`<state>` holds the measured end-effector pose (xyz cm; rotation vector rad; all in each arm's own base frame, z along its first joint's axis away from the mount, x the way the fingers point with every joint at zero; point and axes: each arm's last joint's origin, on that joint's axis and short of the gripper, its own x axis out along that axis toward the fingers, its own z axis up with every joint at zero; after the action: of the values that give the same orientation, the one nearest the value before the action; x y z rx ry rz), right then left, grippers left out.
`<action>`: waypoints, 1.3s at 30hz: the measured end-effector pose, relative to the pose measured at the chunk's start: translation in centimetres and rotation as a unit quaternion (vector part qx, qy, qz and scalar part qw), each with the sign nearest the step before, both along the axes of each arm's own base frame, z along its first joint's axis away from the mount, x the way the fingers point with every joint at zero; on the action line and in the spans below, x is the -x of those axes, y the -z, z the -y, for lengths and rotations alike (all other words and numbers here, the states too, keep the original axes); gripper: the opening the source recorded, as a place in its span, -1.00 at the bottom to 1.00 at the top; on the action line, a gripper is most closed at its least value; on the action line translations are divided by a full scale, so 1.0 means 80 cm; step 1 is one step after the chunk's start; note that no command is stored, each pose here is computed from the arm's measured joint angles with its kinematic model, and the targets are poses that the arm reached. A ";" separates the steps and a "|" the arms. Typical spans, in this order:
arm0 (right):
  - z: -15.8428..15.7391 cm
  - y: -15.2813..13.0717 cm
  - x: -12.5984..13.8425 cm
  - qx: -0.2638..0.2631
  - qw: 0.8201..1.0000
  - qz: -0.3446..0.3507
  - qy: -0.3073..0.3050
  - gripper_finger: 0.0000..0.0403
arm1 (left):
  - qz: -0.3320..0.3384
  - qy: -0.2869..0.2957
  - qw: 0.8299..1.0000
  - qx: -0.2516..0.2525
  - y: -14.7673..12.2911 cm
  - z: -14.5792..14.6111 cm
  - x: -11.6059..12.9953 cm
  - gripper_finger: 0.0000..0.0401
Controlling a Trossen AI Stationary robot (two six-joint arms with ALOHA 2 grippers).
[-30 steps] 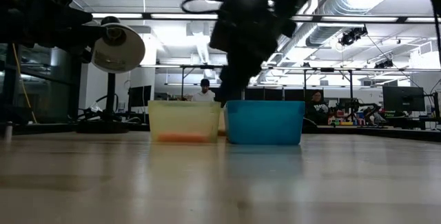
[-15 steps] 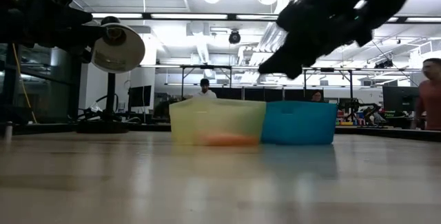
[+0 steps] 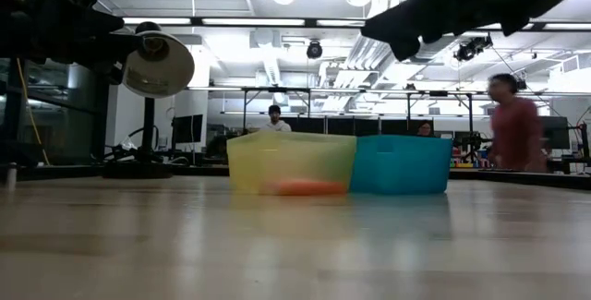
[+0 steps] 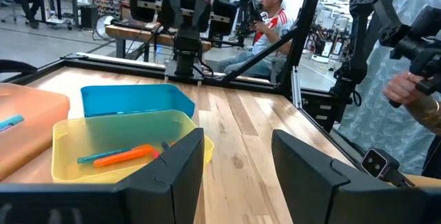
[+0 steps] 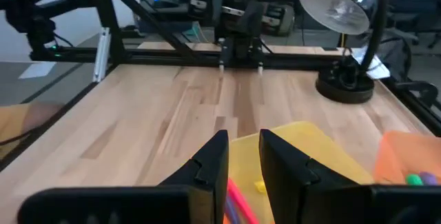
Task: Pick & Place Markers
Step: Return to Home Position
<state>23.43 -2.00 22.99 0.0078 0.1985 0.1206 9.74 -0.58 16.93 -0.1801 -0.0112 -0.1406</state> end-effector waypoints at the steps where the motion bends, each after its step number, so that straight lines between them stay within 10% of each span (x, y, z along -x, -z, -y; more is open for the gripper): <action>1: -0.003 0.005 0.001 0.001 1.000 0.005 -0.003 -0.65 | 0.000 0.000 1.000 0.000 0.000 0.000 0.000 -0.15; 11: -0.010 0.070 0.050 -0.059 0.996 0.054 0.047 -0.65 | 0.000 0.000 1.000 0.000 0.000 0.000 0.000 -0.15; 39: -0.017 0.082 0.147 -0.124 0.988 0.068 0.069 -0.65 | 0.000 0.000 1.000 0.000 0.000 0.000 0.000 -0.15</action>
<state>11.66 -0.63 16.45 0.2604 0.0461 0.0067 9.74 -0.58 16.93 -0.1804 -0.0116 -0.1403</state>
